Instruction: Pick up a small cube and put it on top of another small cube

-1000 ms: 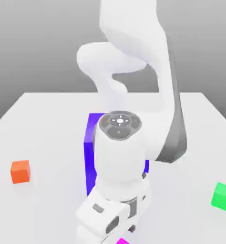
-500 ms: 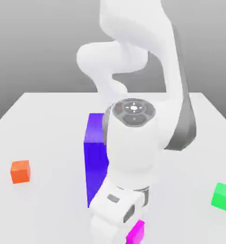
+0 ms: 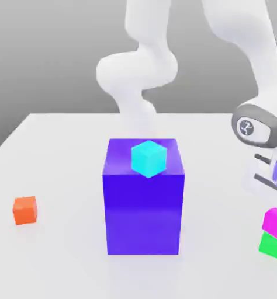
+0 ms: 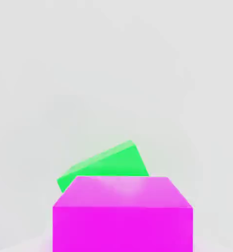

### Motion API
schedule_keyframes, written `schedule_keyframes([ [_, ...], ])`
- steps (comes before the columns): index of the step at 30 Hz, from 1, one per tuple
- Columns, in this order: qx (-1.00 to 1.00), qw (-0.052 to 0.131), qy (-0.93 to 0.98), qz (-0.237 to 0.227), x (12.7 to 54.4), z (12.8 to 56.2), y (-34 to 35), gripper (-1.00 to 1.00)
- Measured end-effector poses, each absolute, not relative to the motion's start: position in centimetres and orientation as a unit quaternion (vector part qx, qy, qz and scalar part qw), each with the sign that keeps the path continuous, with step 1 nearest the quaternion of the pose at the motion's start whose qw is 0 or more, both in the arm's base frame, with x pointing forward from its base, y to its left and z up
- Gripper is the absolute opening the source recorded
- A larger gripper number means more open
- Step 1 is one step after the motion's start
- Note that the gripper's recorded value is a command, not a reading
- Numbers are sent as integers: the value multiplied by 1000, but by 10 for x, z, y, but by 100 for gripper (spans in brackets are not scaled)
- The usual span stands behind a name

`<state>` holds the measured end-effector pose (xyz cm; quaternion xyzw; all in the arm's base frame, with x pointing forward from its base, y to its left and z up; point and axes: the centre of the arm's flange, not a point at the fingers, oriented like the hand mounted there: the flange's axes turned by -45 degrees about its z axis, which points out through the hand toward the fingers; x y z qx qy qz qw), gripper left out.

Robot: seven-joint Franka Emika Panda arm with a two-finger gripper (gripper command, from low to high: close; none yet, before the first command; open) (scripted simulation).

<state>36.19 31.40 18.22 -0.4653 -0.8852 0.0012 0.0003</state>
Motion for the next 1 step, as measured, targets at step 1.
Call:
schedule_keyframes([
  [1, -465, 0, -885, 1, 362, 182, 314, 100],
])
